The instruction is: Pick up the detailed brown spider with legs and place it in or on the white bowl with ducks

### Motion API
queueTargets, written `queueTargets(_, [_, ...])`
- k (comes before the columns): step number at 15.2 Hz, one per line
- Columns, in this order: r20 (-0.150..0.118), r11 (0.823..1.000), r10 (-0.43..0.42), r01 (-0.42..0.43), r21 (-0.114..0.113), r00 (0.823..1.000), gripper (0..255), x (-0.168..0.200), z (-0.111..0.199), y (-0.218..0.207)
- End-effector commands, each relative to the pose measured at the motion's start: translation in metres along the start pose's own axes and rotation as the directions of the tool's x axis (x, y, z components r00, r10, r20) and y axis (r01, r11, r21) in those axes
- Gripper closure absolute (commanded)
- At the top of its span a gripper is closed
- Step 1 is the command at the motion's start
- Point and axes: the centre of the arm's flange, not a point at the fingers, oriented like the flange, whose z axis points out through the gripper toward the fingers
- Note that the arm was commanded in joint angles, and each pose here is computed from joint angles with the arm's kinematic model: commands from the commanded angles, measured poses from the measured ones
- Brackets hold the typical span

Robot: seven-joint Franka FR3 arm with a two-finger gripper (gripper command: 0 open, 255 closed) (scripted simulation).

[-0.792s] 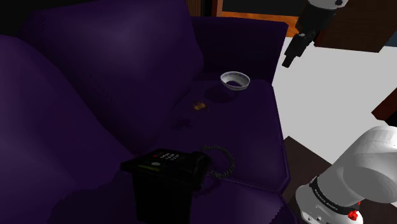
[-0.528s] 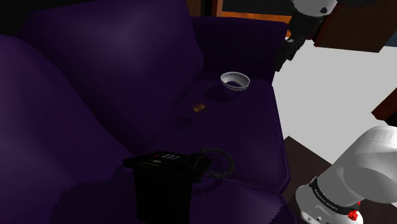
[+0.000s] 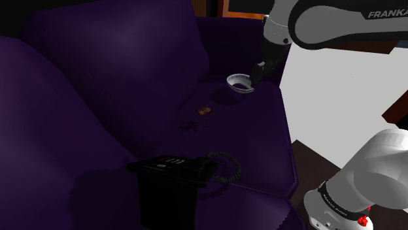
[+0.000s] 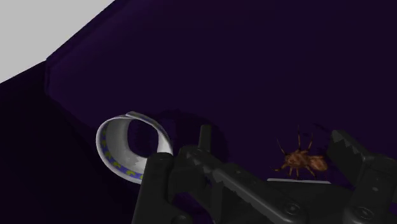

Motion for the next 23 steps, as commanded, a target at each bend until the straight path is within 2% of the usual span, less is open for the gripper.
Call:
queueTargets(1, [-0.009, 1.0, 0.0, 0.0, -0.01, 1.0, 0, 0.014, 0.016, -0.017])
queueTargets(18, [-0.063, 0.995, -0.004, -0.002, -0.1, 0.998, 0, 0.136, 0.162, -0.142])
queueTargets(23, [-0.065, 0.995, -0.005, -0.002, -0.103, 0.998, 0, 0.142, 0.188, -0.145])
